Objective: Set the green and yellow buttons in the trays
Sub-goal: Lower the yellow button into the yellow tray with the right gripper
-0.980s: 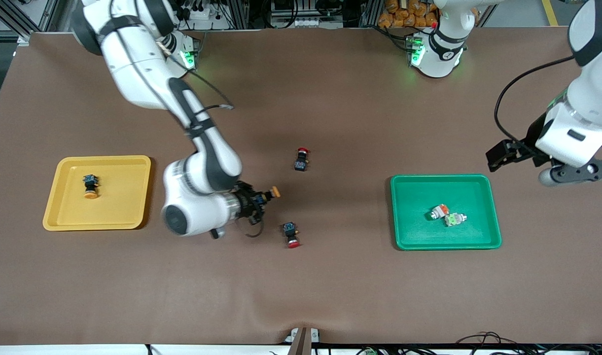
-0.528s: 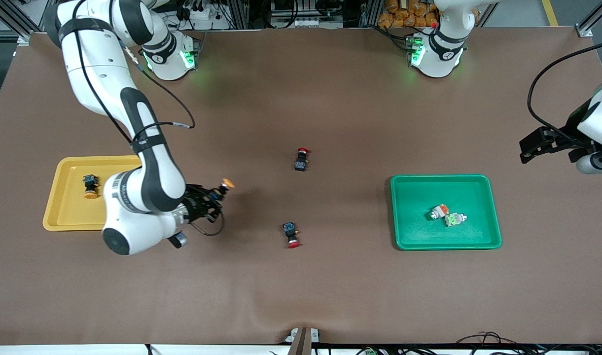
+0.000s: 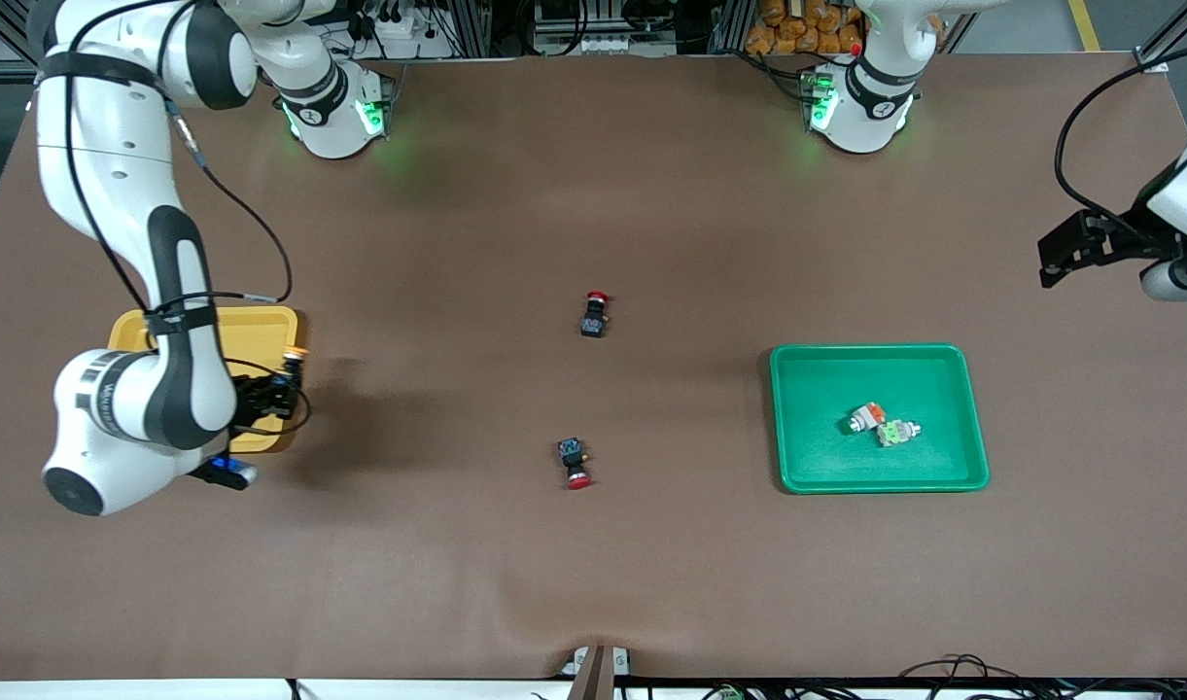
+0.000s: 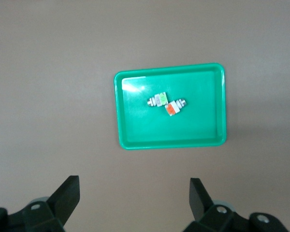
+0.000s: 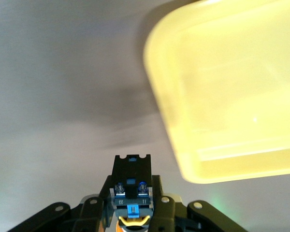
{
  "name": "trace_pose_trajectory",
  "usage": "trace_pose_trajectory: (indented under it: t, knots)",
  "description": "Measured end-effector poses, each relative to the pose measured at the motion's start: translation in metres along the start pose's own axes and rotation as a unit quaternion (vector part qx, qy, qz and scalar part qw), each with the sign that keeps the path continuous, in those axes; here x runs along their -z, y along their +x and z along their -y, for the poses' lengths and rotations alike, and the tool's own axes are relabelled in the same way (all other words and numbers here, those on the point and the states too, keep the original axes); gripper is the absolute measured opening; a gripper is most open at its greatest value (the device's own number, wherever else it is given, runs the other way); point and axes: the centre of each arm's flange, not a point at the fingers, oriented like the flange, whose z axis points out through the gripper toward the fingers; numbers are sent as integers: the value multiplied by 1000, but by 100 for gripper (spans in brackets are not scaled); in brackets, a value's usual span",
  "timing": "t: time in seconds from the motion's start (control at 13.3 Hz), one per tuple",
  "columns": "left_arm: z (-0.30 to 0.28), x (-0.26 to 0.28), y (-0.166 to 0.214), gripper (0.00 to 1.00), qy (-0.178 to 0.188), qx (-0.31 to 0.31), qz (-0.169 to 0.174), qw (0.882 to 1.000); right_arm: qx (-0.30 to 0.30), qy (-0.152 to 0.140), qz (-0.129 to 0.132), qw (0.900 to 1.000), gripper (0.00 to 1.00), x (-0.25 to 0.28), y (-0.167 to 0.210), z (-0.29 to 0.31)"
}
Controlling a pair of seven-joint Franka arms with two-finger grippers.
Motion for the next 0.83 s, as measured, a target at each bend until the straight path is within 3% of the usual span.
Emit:
trace_pose_trajectory:
  t: [0.3,0.83]
  knots:
    - [5,1,-12,100,-5,7,3,1000,58,-19,-19,998,33,1,11,-39]
    - [11,-6,-12,100,-5,10,10,1000,101,-15,-30,994,33,-36,33,-86]
